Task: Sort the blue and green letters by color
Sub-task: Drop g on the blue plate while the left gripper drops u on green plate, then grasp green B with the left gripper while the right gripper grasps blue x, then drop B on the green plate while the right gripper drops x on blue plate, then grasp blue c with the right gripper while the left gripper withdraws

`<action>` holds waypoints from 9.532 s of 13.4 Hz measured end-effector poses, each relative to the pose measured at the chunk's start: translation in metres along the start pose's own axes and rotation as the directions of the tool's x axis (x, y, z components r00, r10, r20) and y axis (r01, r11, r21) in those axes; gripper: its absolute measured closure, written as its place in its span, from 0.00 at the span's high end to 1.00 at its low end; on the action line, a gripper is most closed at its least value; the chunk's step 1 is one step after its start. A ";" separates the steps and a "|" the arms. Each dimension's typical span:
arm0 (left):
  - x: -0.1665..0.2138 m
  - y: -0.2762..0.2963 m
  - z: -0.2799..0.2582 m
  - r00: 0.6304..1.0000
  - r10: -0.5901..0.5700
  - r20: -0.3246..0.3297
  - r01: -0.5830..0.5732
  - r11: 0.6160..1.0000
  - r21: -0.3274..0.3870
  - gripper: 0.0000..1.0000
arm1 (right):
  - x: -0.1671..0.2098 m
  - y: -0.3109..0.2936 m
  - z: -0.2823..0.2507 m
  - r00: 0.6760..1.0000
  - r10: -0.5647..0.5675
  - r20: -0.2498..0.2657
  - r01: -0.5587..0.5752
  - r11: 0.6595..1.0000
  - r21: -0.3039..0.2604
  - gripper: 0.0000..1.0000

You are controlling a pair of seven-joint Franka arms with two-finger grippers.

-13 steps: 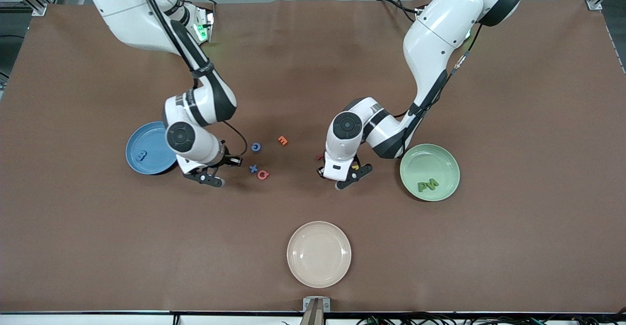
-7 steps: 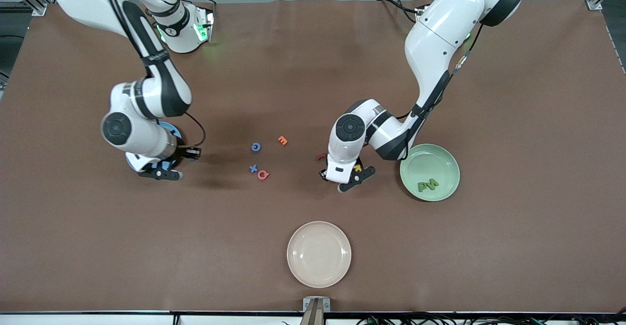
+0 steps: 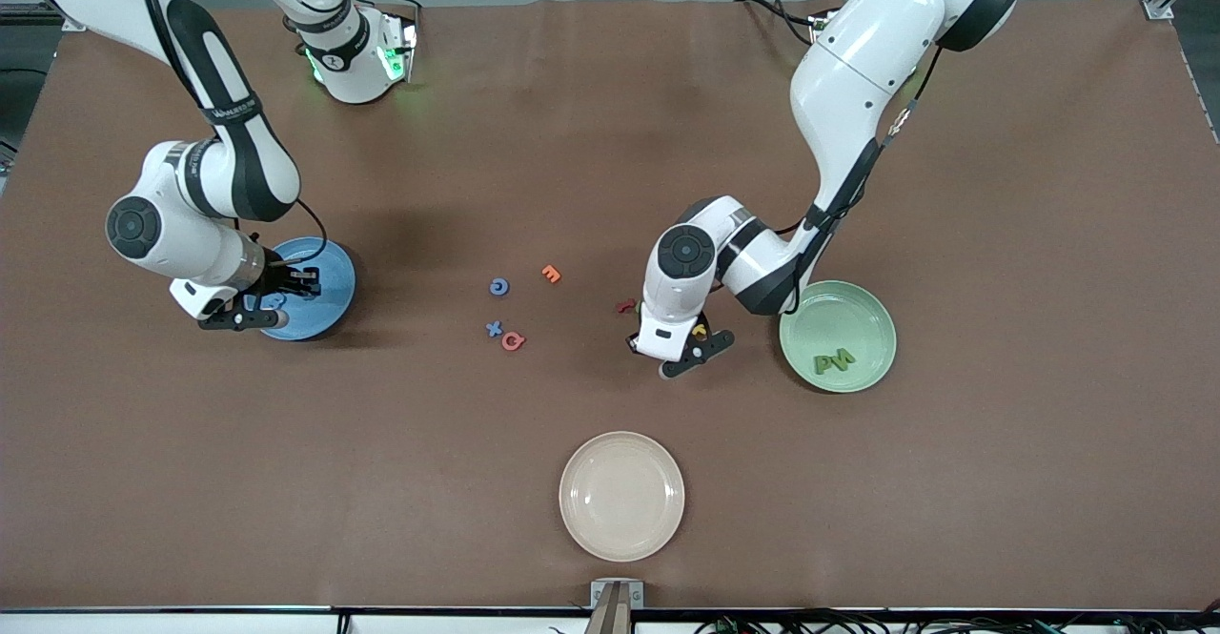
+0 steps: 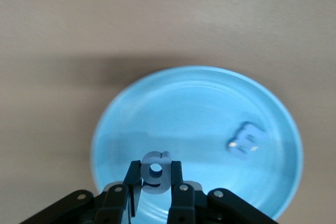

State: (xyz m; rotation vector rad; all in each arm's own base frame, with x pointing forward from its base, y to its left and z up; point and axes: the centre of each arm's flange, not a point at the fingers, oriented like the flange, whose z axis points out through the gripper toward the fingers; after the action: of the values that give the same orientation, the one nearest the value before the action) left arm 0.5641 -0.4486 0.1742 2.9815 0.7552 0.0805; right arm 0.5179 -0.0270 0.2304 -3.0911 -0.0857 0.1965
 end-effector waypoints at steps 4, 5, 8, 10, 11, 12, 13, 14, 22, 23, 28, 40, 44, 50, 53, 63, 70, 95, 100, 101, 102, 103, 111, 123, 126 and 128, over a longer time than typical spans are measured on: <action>0.002 0.000 0.000 1.000 0.001 -0.002 -0.001 1.000 0.000 0.29 | -0.010 0.033 0.007 0.999 -0.042 -0.005 0.042 0.999 -0.008 0.26; 0.005 -0.001 -0.001 1.000 -0.001 -0.006 0.001 1.000 0.000 0.29 | -0.012 0.040 0.008 0.999 -0.046 -0.008 0.045 0.999 -0.009 0.26; 0.015 -0.003 -0.007 1.000 -0.009 -0.018 0.009 1.000 0.006 0.28 | -0.018 0.055 0.012 0.999 -0.042 -0.025 0.041 0.999 -0.015 0.26; 0.020 -0.003 -0.022 1.000 -0.012 -0.024 0.012 1.000 0.020 0.27 | -0.023 0.059 0.017 0.999 -0.035 -0.025 0.035 0.999 -0.014 0.26; 0.023 -0.003 -0.033 0.999 -0.014 -0.030 0.015 1.000 0.025 0.27 | -0.026 0.059 0.020 0.999 -0.033 -0.019 0.033 0.999 -0.013 0.26; 0.027 -0.003 -0.042 0.999 -0.019 -0.034 0.020 0.999 0.028 0.27 | -0.028 0.059 0.022 0.999 -0.033 -0.015 0.032 0.999 -0.011 0.26; 0.031 -0.004 -0.049 0.999 -0.023 -0.039 0.024 0.999 0.026 0.27 | -0.030 0.059 0.024 0.999 -0.032 -0.012 0.032 0.999 -0.011 0.26; 0.035 -0.006 -0.055 0.999 -0.029 -0.042 0.030 0.999 0.028 0.27 | -0.031 0.058 0.025 0.999 -0.033 -0.010 0.032 0.999 -0.010 0.26; 0.152 -0.096 -0.104 0.999 -0.005 -0.042 0.010 0.992 0.123 0.27 | -0.031 0.046 0.018 1.000 -0.029 0.001 0.029 1.000 -0.006 0.72; 0.169 -0.121 -0.102 1.000 0.012 -0.028 -0.008 0.990 0.143 0.27 | -0.029 0.037 0.014 1.000 -0.007 0.001 0.007 1.000 -0.008 0.73; 0.200 -0.202 -0.077 0.999 0.023 0.045 -0.032 0.976 0.214 0.31 | -0.009 -0.070 -0.010 0.992 0.114 -0.046 -0.115 0.993 -0.026 0.86; 0.037 -0.066 -0.087 0.987 -0.158 0.023 0.154 0.978 0.138 1.00 | 0.035 -0.260 0.008 0.971 0.226 -0.079 -0.228 0.973 -0.020 0.99; -0.030 -0.027 -0.051 0.945 -0.324 0.033 0.320 0.943 0.087 0.97 | 0.055 -0.279 0.009 0.992 -0.088 -0.088 0.085 0.996 -0.033 1.00; -0.065 -0.009 -0.024 0.858 -0.511 0.043 0.507 0.858 0.081 0.86 | 0.071 -0.303 0.037 0.961 -0.269 -0.068 0.267 0.963 -0.036 1.00; -0.069 -0.002 -0.016 0.843 -0.537 0.047 0.532 0.843 0.081 0.82 | 0.076 -0.314 0.043 0.956 -0.284 -0.070 0.282 0.959 -0.035 0.89; -0.054 -0.005 -0.001 0.830 -0.556 0.036 0.552 0.829 0.088 0.63 | 0.074 -0.321 0.059 0.954 -0.295 -0.051 0.294 0.955 -0.036 0.56; -0.024 -0.001 -0.018 0.846 -0.533 0.004 0.531 0.845 0.064 0.26 | 0.076 -0.321 0.057 0.954 -0.294 -0.056 0.293 0.956 -0.036 0.30; 0.201 -0.235 -0.075 0.989 -0.108 0.102 0.086 0.976 0.201 0.26 | -0.023 -0.001 0.030 0.927 -0.375 -0.021 0.374 0.927 -0.025 0.26; 0.195 -0.223 -0.072 0.989 -0.112 0.093 0.094 0.979 0.181 0.41 | -0.033 0.005 0.039 0.930 -0.369 -0.001 0.369 0.929 -0.012 0.27; 0.198 -0.224 -0.074 0.989 -0.115 0.089 0.098 0.979 0.178 0.51 | -0.033 0.004 0.039 0.929 -0.370 -0.001 0.370 0.929 -0.012 0.33; 0.203 -0.224 -0.078 0.989 -0.120 0.081 0.105 0.980 0.170 0.62 | -0.033 0.004 0.039 0.929 -0.371 -0.001 0.370 0.929 -0.012 0.41; 0.209 -0.224 -0.085 0.990 -0.123 0.071 0.111 0.981 0.161 0.71 | -0.033 0.003 0.039 0.929 -0.371 -0.002 0.371 0.928 -0.013 0.53; 0.244 -0.201 -0.269 0.998 -0.027 -0.054 0.034 0.992 0.124 1.00 | -0.009 -0.060 -0.003 0.992 -0.123 -0.008 0.123 0.992 -0.022 0.88; 0.210 -0.258 -0.477 0.930 0.350 -0.111 -0.331 0.930 0.159 1.00 | -0.005 -0.289 0.011 0.957 0.288 -0.047 -0.287 0.958 0.011 0.95; 0.213 -0.308 -0.502 0.930 0.367 -0.031 -0.362 0.927 0.098 1.00 | -0.009 -0.310 0.025 0.946 0.317 -0.067 -0.315 0.949 0.029 0.90; 0.210 -0.323 -0.503 0.927 0.374 0.001 -0.373 0.925 0.074 1.00 | -0.011 -0.319 0.035 0.945 0.319 -0.074 -0.317 0.948 0.035 0.87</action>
State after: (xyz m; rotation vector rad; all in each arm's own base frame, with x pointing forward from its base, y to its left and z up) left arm 0.5619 -0.0402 0.6587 3.1554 0.1817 0.0927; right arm 0.4856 0.2915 0.2121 -3.0656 0.4181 0.0834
